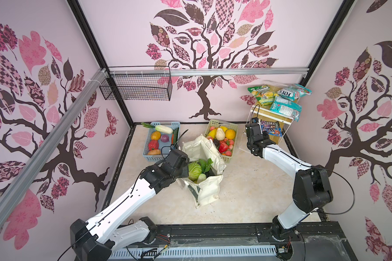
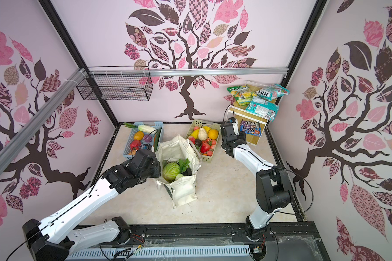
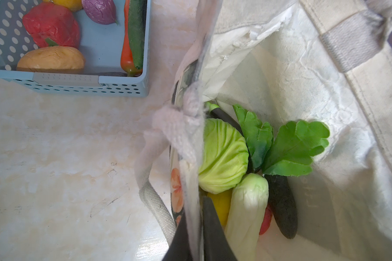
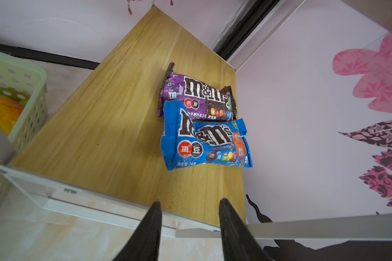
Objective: Place the food into the grocery bag and tie it
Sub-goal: 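Lower the right gripper onto the blue M&M's pack on the shelf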
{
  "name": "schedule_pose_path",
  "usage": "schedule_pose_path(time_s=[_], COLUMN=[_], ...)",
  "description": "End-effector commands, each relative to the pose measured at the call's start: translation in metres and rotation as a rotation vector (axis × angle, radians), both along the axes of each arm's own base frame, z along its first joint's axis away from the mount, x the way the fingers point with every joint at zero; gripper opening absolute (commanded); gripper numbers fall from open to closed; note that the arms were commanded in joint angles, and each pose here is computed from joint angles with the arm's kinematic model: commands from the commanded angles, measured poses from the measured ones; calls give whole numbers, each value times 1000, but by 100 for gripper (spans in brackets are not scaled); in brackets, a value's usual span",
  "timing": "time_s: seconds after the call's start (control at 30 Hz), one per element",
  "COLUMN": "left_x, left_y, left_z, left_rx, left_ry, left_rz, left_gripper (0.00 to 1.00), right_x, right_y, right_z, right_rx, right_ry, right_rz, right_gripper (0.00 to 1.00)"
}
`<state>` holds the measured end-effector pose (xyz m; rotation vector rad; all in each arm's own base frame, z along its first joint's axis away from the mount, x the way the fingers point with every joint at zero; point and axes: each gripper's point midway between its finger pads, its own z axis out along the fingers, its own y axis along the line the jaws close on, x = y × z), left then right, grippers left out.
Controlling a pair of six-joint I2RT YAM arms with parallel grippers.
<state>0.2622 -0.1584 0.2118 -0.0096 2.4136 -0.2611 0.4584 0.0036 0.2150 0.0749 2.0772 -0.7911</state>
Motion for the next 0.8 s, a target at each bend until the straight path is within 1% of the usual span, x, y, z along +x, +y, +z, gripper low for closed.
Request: schedule_pose_path(time_s=[0.0, 0.4, 0.77], left_x=[-3, -2, -1], left_y=[-1, 0, 0], left_z=[-5, -3, -3], left_rx=[-11, 5, 12], left_ry=[0, -5, -5], left_rz=[-12, -17, -18], left_gripper=[11, 11, 11], right_x=[16, 34, 42], right_y=[-1, -6, -20], right_z=[10, -3, -13], right_rx=[11, 26, 18], right_ry=[-39, -10, 6], right_rz=[-5, -14, -42], right_gripper=[44, 46, 47])
